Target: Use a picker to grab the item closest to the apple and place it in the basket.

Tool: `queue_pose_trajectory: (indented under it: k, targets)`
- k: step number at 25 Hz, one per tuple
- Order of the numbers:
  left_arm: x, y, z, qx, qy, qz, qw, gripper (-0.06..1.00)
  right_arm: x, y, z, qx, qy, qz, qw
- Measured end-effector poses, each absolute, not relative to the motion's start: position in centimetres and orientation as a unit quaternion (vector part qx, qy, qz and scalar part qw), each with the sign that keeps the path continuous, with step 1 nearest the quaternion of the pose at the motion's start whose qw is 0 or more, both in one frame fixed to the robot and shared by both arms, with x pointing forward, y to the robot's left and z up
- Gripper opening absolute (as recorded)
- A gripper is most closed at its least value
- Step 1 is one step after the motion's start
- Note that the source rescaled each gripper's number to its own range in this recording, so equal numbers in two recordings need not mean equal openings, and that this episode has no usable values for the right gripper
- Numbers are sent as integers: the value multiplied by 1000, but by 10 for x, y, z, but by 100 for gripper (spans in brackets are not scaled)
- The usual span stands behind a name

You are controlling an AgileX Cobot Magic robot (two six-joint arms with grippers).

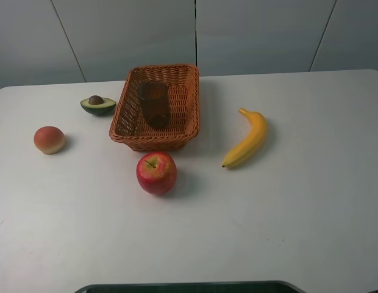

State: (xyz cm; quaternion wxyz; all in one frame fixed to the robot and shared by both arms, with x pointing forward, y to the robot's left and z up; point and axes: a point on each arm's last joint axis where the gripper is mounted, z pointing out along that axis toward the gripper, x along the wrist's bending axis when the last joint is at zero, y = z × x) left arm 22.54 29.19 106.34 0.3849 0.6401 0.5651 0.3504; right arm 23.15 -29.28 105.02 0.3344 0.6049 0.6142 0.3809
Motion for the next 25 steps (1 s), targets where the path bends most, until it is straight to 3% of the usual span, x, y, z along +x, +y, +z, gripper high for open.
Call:
queue_pose_trajectory:
  k: [25]
  targets:
    - [231,294,1055,641,566,361,372,100,231,-293,1050,605,614,381,334]
